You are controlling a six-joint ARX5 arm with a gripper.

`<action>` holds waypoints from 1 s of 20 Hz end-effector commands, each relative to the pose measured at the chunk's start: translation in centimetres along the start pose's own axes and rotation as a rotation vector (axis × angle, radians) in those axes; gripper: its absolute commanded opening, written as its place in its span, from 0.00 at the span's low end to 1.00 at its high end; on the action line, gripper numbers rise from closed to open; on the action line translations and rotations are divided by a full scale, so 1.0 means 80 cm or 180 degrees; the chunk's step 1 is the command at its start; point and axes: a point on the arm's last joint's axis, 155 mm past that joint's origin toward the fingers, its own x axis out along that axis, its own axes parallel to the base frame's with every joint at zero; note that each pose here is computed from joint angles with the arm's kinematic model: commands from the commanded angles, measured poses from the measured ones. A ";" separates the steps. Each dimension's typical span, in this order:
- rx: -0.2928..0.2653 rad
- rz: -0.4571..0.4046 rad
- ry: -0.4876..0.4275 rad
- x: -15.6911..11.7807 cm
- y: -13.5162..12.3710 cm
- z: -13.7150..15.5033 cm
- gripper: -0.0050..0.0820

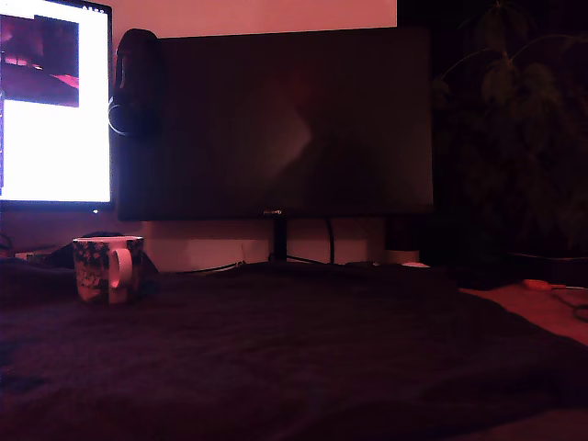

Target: Pick up the coffee capsules on the table and drop them inside the coffee cup

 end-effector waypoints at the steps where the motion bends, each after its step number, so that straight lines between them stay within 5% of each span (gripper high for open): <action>1: -0.0067 0.0013 -0.0001 -0.006 0.000 -0.013 0.03; 12: -0.0017 0.0102 -0.0326 -0.045 0.000 -0.021 0.03; 20: -0.0094 0.0209 -0.0302 -0.050 0.010 -0.056 0.03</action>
